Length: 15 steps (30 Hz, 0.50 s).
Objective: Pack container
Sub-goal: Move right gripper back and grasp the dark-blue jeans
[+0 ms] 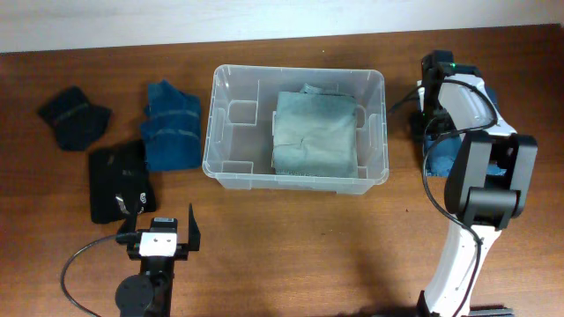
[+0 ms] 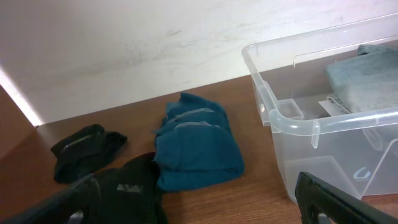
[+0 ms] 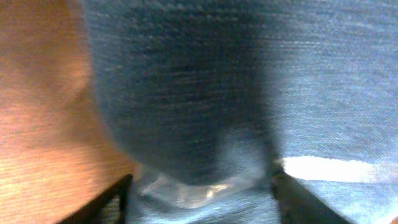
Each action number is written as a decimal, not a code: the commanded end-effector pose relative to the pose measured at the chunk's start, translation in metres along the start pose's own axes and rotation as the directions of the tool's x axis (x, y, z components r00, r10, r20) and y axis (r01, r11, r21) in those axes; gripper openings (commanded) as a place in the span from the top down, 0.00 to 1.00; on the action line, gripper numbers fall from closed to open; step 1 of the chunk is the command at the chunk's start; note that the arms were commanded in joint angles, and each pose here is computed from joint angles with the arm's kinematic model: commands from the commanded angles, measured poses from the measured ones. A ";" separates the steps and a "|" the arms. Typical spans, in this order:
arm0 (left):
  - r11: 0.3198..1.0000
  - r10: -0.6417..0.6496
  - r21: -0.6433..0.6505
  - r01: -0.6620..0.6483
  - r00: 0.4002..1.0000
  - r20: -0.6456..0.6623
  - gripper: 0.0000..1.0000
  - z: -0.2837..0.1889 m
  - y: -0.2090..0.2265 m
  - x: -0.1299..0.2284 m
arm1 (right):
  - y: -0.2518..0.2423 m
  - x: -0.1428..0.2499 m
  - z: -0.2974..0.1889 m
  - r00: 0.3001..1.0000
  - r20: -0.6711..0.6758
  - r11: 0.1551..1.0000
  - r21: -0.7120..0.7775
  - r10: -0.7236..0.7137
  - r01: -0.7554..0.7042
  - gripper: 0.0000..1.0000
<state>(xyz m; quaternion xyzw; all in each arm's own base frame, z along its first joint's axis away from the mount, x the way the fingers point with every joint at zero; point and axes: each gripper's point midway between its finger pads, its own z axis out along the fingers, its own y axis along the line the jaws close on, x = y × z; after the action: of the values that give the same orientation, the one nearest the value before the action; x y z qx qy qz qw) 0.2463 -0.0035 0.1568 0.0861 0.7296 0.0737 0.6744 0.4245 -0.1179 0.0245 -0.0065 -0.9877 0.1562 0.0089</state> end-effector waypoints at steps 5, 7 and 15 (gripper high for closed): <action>1.000 0.008 -0.002 -0.008 1.000 -0.001 0.01 0.000 0.001 0.001 | -0.038 0.020 0.022 0.990 -0.066 0.991 0.062 0.121 -0.117 0.88; 1.000 0.008 -0.002 -0.008 1.000 -0.001 0.00 0.000 0.001 0.001 | -0.041 0.022 0.023 0.987 -0.074 0.988 0.063 0.143 -0.139 0.96; 1.000 0.008 -0.002 -0.008 1.000 -0.001 0.01 0.000 0.001 0.001 | -0.047 0.004 -0.024 0.986 0.006 0.986 -0.014 0.169 -0.169 0.96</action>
<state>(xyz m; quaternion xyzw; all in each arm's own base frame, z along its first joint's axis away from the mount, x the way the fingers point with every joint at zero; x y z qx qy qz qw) 0.2463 -0.0035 0.1568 0.0861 0.7296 0.0737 0.6744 0.4078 -0.1525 0.0315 -0.0623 -0.9839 0.1650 0.0276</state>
